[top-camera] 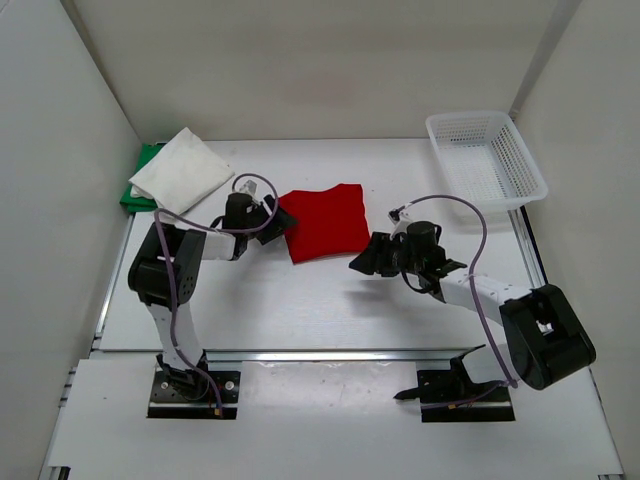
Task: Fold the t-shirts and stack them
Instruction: Put the neatly folded tshirt into the corner of the board with the left arm
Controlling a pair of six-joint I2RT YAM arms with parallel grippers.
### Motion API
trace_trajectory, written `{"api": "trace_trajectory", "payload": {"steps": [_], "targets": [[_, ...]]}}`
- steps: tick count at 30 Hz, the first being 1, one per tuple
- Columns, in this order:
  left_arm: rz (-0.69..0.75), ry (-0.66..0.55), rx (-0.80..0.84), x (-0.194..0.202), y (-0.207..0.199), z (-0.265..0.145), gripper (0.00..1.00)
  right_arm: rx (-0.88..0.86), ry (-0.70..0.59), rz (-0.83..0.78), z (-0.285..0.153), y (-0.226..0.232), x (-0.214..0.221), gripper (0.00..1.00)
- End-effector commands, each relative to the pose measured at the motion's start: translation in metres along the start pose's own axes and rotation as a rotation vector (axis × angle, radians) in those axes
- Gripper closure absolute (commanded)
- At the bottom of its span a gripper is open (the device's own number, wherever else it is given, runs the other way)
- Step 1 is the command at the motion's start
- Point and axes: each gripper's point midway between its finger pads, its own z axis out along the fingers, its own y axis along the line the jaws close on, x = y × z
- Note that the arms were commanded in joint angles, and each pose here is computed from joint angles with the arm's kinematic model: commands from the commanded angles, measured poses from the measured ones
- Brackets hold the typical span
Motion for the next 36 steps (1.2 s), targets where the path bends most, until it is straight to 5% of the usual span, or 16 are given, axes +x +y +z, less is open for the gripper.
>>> {"api": "trace_trajectory", "payload": {"steps": [1, 7, 10, 14, 20, 24, 27, 29, 30, 31, 32, 36], "targets": [[-0.01, 0.124, -0.09, 0.041, 0.025, 0.02, 0.32, -0.042, -0.078, -0.038, -0.006, 0.01, -0.019, 0.44], [-0.043, 0.076, 0.009, 0.004, -0.019, 0.056, 0.86, -0.06, -0.085, -0.045, -0.016, 0.014, -0.017, 0.45], [0.023, 0.036, 0.083, -0.027, -0.073, 0.065, 1.0, -0.073, -0.096, -0.03, -0.02, 0.014, -0.013, 0.45], [0.092, -0.03, 0.167, -0.081, -0.13, 0.06, 1.0, -0.075, -0.083, 0.009, -0.022, 0.007, -0.004, 0.46], [0.141, -0.236, 0.192, -0.235, -0.162, -0.004, 1.0, -0.081, -0.052, 0.025, -0.022, 0.001, 0.002, 0.46], [0.094, -0.418, 0.126, -0.322, -0.107, -0.083, 1.0, -0.095, -0.03, 0.019, -0.017, 0.001, 0.003, 0.46], [0.028, -0.526, 0.051, -0.349, -0.051, -0.13, 1.0, -0.132, -0.015, 0.016, -0.015, 0.008, 0.004, 0.46], [-0.061, -0.586, -0.001, -0.355, -0.005, -0.153, 0.94, -0.149, 0.006, 0.012, -0.014, 0.012, 0.01, 0.46], [-0.123, -0.6, -0.054, -0.347, 0.035, -0.161, 0.8, -0.159, 0.017, 0.01, -0.014, 0.016, 0.012, 0.46], [-0.188, -0.619, -0.072, -0.338, 0.058, -0.165, 0.55, -0.163, 0.014, -0.005, -0.014, 0.018, 0.012, 0.46], [-0.26, -0.651, -0.091, -0.338, 0.085, -0.178, 0.07, -0.17, 0.011, -0.016, -0.015, 0.021, 0.012, 0.45], [-0.489, -0.759, -0.187, -0.301, 0.171, -0.224, 0.02, -0.184, 0.028, -0.048, -0.018, 0.029, 0.022, 0.45]]}}
